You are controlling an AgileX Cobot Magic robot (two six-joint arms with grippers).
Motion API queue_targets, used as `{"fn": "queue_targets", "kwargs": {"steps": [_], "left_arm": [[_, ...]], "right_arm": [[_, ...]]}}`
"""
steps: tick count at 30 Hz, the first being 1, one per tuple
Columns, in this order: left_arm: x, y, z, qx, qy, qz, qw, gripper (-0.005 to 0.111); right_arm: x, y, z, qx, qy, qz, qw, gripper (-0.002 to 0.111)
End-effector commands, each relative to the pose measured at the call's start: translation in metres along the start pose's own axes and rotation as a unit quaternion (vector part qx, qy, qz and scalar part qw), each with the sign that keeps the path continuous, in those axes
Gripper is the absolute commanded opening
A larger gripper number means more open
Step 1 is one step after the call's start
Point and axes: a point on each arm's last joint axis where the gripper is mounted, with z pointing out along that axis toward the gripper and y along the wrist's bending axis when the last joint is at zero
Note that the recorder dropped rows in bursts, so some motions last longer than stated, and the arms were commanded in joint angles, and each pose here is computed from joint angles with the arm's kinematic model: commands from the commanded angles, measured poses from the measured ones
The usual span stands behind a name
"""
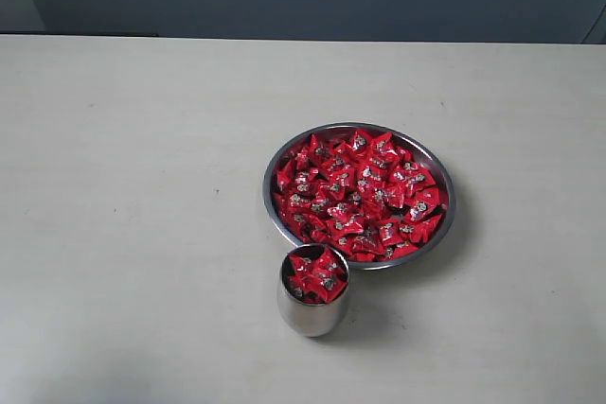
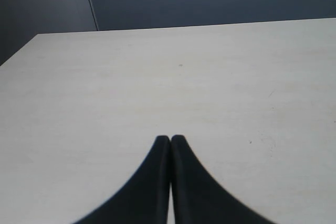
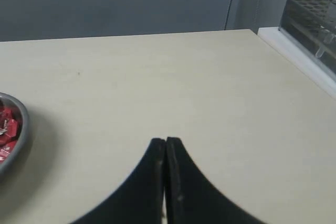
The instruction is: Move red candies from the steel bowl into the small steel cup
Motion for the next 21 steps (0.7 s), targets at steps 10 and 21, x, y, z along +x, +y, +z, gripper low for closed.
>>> {"fn": "queue_targets", "kwargs": {"steps": [10, 21], "left_arm": [[0.0006, -0.0003, 0.0001, 0.003, -0.004, 0.001, 1.000, 0.000], [0.0006, -0.0003, 0.0001, 0.003, -0.004, 0.001, 1.000, 0.000]], "right_arm": [[0.0018, 0.0002, 0.0003, 0.000, 0.001, 0.005, 1.000, -0.001], [0.0019, 0.0015, 0.0002, -0.007, 0.001, 0.025, 1.000, -0.001]]}}
